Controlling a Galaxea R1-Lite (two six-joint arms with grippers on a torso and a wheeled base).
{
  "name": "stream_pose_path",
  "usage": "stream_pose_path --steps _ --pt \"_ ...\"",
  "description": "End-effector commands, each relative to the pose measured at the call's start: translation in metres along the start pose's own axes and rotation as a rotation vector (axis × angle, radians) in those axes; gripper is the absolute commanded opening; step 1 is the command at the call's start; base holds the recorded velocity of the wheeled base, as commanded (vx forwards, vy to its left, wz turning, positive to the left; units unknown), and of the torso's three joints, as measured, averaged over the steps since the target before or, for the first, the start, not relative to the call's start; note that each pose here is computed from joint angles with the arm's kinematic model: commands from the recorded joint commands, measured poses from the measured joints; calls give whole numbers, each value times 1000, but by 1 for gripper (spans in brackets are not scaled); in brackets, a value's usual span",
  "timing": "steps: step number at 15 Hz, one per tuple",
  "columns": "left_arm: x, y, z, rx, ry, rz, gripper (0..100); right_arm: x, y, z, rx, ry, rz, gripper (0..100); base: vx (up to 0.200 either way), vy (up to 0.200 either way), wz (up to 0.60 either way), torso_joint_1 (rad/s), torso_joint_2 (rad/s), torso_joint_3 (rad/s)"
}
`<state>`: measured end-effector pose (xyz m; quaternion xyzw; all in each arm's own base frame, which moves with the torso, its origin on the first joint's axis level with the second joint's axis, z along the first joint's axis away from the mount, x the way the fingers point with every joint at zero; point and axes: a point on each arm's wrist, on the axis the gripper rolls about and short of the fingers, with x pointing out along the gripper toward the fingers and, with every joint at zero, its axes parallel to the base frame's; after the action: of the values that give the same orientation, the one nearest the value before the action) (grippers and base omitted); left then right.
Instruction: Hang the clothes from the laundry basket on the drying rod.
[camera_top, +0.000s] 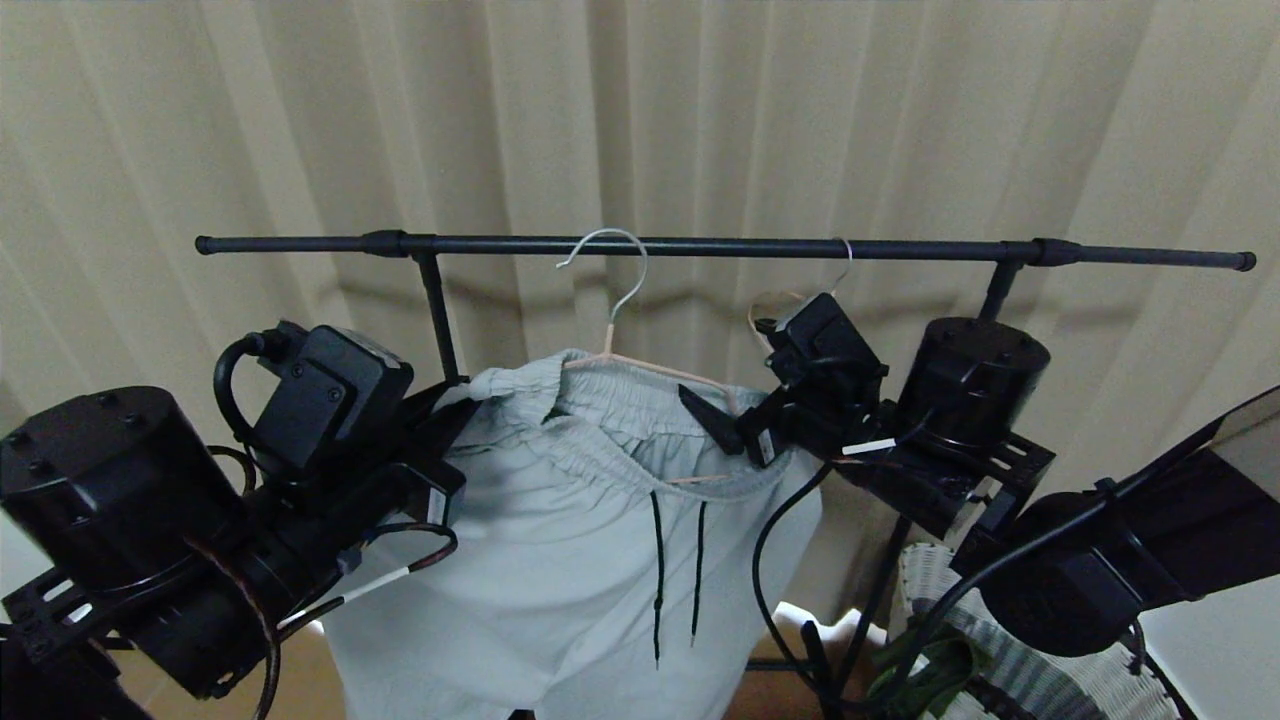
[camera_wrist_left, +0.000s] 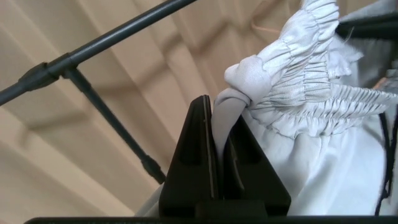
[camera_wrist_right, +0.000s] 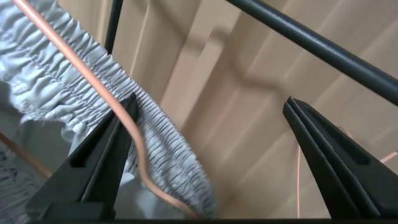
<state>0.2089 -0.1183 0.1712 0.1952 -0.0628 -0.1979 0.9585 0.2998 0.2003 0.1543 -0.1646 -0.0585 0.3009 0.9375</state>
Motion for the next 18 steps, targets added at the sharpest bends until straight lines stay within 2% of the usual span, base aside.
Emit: stream_pose_path --steps 1,5,6,18 --pt "-2 -1 4 -3 -17 -7 0 0 1 -2 0 4 3 100 0 0 0 0 0 0" --pt "-2 -1 4 -2 -16 -7 0 -1 1 -1 -1 2 4 100 0 0 0 0 0 0" --pt "-2 -1 4 -2 -17 -7 0 -1 4 0 0 -1 12 0 0 0 0 0 0 0" --pt "-5 -2 -3 3 9 -18 0 -6 13 7 1 -17 36 0 0 0 0 0 0 0"
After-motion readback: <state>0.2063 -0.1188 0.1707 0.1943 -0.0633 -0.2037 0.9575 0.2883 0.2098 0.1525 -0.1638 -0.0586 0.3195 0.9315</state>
